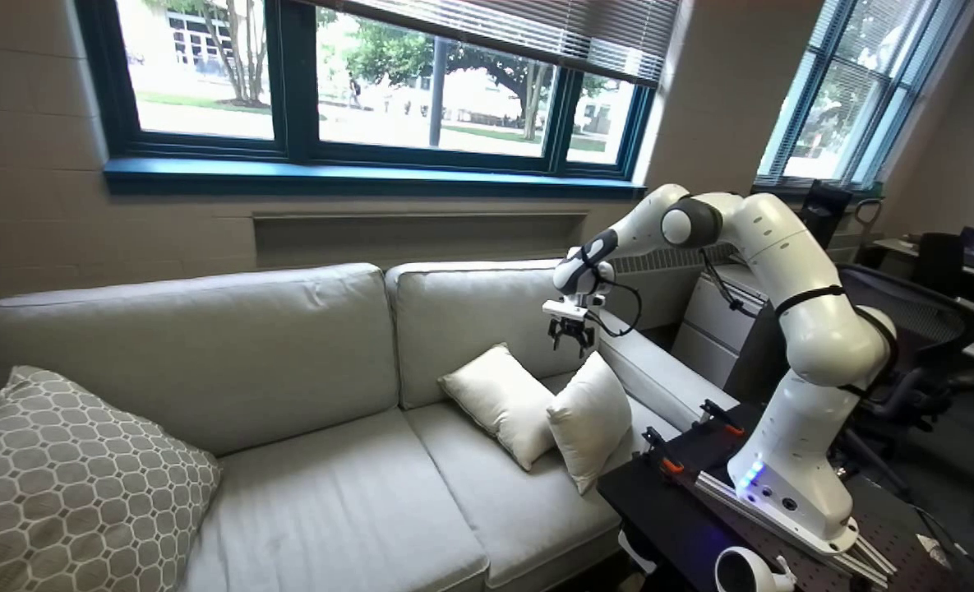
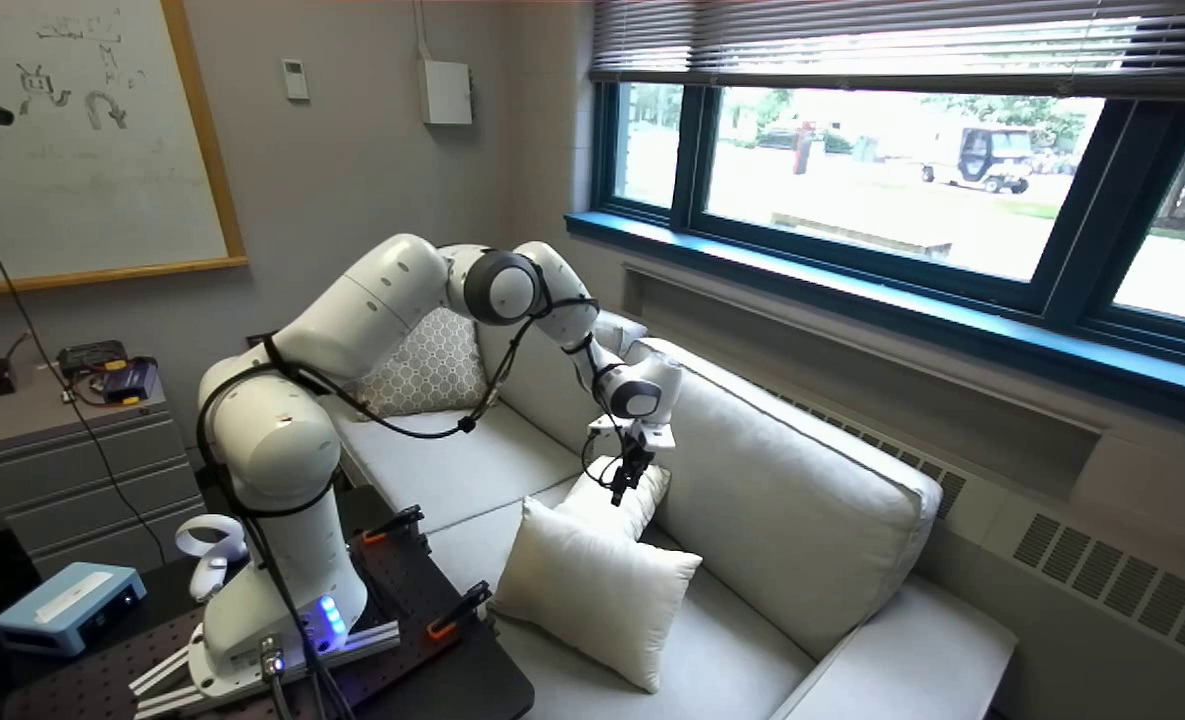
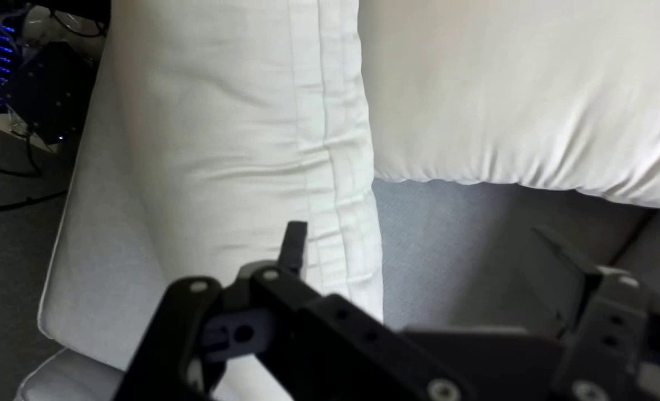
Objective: Arrange the two small pillows against the right armrest of the sofa
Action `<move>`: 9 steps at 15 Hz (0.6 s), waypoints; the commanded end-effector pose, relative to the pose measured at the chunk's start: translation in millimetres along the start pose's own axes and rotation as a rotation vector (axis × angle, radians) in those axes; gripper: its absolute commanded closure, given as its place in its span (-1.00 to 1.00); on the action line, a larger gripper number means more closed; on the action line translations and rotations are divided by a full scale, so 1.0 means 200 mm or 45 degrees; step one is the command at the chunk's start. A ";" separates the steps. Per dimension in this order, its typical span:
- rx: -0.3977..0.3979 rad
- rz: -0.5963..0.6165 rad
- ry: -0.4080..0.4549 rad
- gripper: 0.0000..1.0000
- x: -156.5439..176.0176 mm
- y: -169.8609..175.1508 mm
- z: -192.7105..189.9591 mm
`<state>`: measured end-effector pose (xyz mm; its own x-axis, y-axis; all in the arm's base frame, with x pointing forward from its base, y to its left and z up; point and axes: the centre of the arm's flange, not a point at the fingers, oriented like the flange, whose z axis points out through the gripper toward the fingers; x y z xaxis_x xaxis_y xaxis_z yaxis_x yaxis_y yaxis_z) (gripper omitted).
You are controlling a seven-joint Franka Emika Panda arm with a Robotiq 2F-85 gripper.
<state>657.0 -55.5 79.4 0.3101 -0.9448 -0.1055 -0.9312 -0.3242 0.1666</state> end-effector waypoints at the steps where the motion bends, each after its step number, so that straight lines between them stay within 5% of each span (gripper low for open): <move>1: -0.049 -0.014 -0.043 -1.00 -0.05 0.08 0.05; 9: -0.308 -0.016 -0.180 -1.00 -0.15 0.15 0.50</move>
<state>605.0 -35.1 9.5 0.2909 -0.9336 -0.2095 -0.8737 -0.3484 0.3396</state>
